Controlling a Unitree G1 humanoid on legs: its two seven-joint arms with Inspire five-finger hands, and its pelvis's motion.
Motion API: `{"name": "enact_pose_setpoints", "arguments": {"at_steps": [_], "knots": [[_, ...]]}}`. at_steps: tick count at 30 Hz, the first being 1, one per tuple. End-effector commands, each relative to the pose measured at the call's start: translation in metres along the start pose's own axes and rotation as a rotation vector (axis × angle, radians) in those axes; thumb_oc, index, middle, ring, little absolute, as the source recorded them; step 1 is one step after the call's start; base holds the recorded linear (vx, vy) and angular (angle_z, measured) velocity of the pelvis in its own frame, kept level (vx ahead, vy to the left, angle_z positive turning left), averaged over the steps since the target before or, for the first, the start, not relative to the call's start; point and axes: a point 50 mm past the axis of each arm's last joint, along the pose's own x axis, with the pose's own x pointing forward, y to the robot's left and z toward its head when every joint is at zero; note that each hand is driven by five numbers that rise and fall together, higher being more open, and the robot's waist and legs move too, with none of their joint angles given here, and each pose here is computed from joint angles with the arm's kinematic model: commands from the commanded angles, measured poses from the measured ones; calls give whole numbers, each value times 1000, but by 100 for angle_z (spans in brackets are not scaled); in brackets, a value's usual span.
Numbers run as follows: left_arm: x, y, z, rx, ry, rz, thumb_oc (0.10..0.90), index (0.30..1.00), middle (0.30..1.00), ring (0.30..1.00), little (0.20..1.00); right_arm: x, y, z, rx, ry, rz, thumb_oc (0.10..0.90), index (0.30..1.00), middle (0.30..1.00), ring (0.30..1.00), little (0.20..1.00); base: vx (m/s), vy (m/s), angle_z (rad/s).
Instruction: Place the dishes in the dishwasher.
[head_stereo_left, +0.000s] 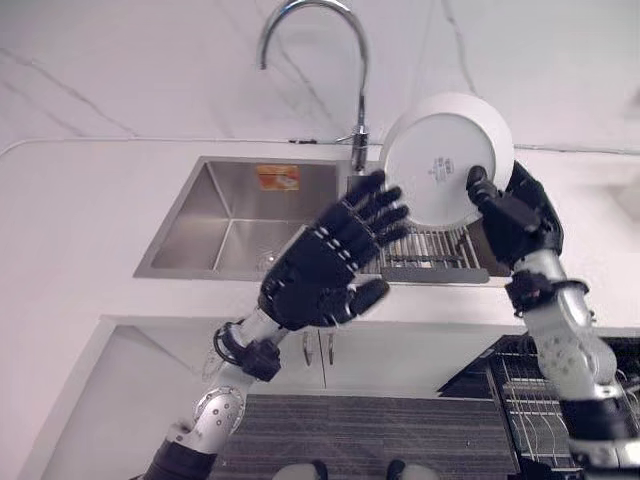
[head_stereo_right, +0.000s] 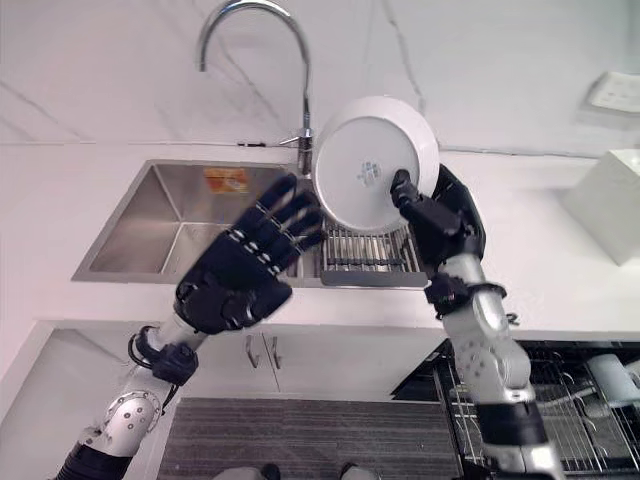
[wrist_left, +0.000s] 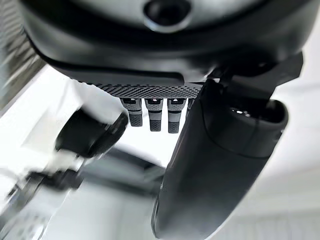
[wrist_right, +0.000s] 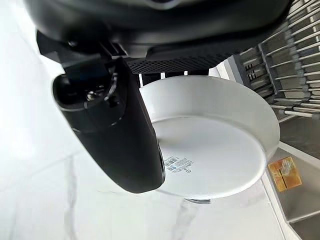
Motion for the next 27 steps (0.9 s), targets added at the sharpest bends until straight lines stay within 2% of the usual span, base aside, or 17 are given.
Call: {"name": "enact_pose_setpoints", "arguments": {"at_steps": [1,4,8,11,14,17,21,26,27], "knots": [[-1,-23,9,52,61,-253,800,900,900,900,900,9,8,91,-61,-488,70,400,300,300,300,300,41,221,-30],[-12,-30,-7,7,197,-337,800,900,900,900,900,-4,4,96,-39,-530,51,400,300,300,300,300,27,152,-46],[-27,-37,-30,-45,446,-485,800,900,900,900,900,-9,9,88,50,-525,117,400,300,300,300,300,-70,73,-75],[-31,-35,-35,-58,523,-509,800,900,900,900,900,-9,12,85,37,-535,147,400,300,300,300,300,-159,-82,-136],[-33,-30,-39,-82,538,-466,800,900,900,900,900,-18,3,91,-26,-648,4,400,300,300,300,300,-108,-222,-59],[-37,-24,-55,-127,563,-356,800,900,900,900,900,-33,6,94,-13,-733,-39,400,300,300,300,300,-56,-394,-35],[-45,-20,-70,-95,609,-236,800,900,900,900,900,-41,14,99,-6,-803,-103,400,300,300,300,300,-69,-498,-36],[-60,-15,-99,-151,550,83,800,900,900,900,900,-46,28,103,-73,-830,-26,400,300,300,300,300,-89,-613,-25],[-73,-9,-112,-161,533,196,800,900,900,900,900,-45,31,101,-96,-809,27,400,300,300,300,300,-89,-593,-38]]}}
